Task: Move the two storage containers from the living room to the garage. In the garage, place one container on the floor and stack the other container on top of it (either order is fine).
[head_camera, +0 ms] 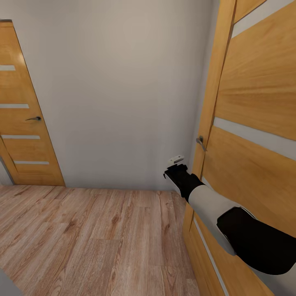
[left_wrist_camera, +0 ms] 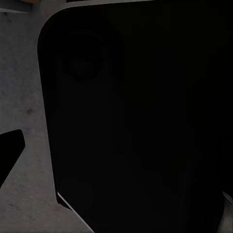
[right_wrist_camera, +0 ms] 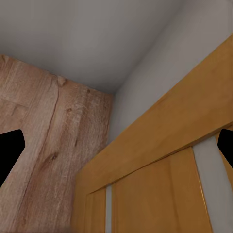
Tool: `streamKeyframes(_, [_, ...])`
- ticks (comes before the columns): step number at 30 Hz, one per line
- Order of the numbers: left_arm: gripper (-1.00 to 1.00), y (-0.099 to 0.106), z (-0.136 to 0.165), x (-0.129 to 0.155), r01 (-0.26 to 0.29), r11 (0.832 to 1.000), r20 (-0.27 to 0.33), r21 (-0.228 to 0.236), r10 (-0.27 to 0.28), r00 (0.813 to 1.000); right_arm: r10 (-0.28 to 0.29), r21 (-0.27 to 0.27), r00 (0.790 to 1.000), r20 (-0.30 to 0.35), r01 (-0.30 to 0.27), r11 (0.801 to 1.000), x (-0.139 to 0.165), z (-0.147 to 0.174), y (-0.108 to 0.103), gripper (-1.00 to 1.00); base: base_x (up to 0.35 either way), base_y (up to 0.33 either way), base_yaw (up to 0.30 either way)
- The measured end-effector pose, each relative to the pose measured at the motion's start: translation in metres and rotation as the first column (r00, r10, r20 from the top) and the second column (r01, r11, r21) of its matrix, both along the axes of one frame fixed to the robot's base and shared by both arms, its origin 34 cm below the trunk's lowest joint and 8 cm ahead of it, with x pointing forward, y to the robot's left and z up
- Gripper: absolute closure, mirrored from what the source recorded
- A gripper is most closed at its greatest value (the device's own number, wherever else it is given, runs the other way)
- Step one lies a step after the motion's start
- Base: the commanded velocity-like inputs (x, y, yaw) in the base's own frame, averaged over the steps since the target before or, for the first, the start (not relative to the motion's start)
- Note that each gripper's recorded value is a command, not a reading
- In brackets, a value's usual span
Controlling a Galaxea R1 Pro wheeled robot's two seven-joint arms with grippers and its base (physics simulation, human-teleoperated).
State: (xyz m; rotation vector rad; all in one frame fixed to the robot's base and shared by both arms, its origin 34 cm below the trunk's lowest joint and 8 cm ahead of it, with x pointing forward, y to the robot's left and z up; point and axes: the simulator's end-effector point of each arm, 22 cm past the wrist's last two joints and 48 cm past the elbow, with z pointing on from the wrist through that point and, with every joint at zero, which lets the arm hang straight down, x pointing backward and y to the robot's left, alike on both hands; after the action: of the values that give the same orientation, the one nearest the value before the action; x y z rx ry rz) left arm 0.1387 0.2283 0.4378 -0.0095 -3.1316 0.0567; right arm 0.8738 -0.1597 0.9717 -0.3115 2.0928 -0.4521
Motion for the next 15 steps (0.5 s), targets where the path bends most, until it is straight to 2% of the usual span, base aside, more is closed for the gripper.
streamKeyframes(15, [-1.00,0.0000,0.0000,0.0001,0.000,1.000,0.001,0.000,0.000,1.000,0.000,0.000,1.000,0.000,0.000,1.000,0.0000,0.0000,0.0000,-1.00,0.000,0.000,0.000])
